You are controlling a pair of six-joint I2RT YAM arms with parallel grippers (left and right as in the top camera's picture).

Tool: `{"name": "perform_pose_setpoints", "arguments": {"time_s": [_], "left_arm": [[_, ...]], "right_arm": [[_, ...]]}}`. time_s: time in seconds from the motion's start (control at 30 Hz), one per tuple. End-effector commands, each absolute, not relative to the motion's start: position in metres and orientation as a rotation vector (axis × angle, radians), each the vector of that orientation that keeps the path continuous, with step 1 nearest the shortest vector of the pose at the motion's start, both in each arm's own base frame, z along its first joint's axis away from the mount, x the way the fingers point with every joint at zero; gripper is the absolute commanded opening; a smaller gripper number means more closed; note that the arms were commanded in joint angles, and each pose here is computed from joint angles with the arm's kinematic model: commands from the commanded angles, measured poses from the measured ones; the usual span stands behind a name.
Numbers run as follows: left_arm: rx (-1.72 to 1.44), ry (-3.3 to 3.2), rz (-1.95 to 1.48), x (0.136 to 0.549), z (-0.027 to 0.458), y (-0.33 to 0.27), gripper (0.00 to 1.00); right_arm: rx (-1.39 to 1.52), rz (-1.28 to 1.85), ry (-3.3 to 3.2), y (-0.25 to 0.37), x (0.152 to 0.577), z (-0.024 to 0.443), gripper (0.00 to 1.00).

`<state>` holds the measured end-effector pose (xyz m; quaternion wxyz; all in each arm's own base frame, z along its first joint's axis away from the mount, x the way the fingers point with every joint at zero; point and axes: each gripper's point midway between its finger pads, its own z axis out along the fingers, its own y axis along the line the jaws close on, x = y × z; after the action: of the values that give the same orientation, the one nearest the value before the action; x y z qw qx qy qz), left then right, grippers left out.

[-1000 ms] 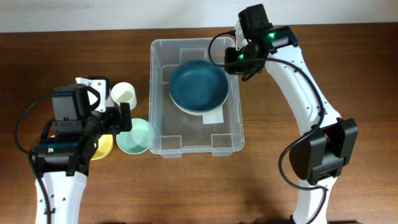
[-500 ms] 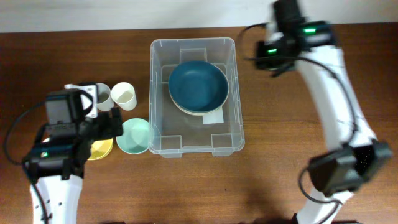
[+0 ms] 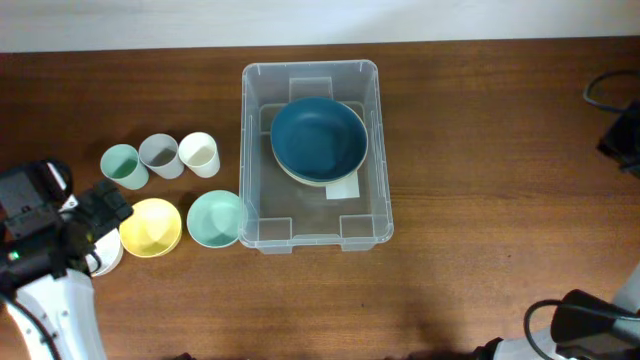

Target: Pack container

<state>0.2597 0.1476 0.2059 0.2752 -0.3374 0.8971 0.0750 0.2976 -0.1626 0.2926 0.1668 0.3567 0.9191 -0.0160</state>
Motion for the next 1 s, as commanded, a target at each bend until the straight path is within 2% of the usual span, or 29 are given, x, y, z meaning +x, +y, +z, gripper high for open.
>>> {"name": "perform_pose_setpoints", "arguments": {"time_s": [0.0,0.23,0.33,0.47,0.67,0.83,0.97], "left_arm": [[-1.106,2.425,0.209,0.252,0.181,0.171,1.00],[-1.597,2.363,0.219,0.199,0.122,0.222,1.00],[-1.705,2.357,0.215,0.183,0.098,0.228,1.00],[-1.729,2.380,0.208,0.181,0.071,0.229,0.99],[-1.723,2.402,0.205,0.186,0.055,0.235,0.99],[-1.596,2.423,0.146,0.203,0.055,0.237,0.99],[-1.563,2.419,0.160,0.207,0.055,0.243,0.99]], "right_arm": [[1.010,-0.005,2.649,-0.161,0.295,0.284,0.44],[1.009,0.002,2.671,-0.159,0.297,0.274,0.44],[1.012,0.012,2.680,-0.159,0.298,0.269,0.44],[0.979,0.030,2.707,-0.150,0.303,0.261,0.43],[0.821,0.041,2.748,-0.111,0.305,0.272,0.43],[0.682,0.050,2.721,-0.075,0.283,0.291,0.44],[0.650,0.078,2.735,-0.059,0.261,0.276,0.43]]}}
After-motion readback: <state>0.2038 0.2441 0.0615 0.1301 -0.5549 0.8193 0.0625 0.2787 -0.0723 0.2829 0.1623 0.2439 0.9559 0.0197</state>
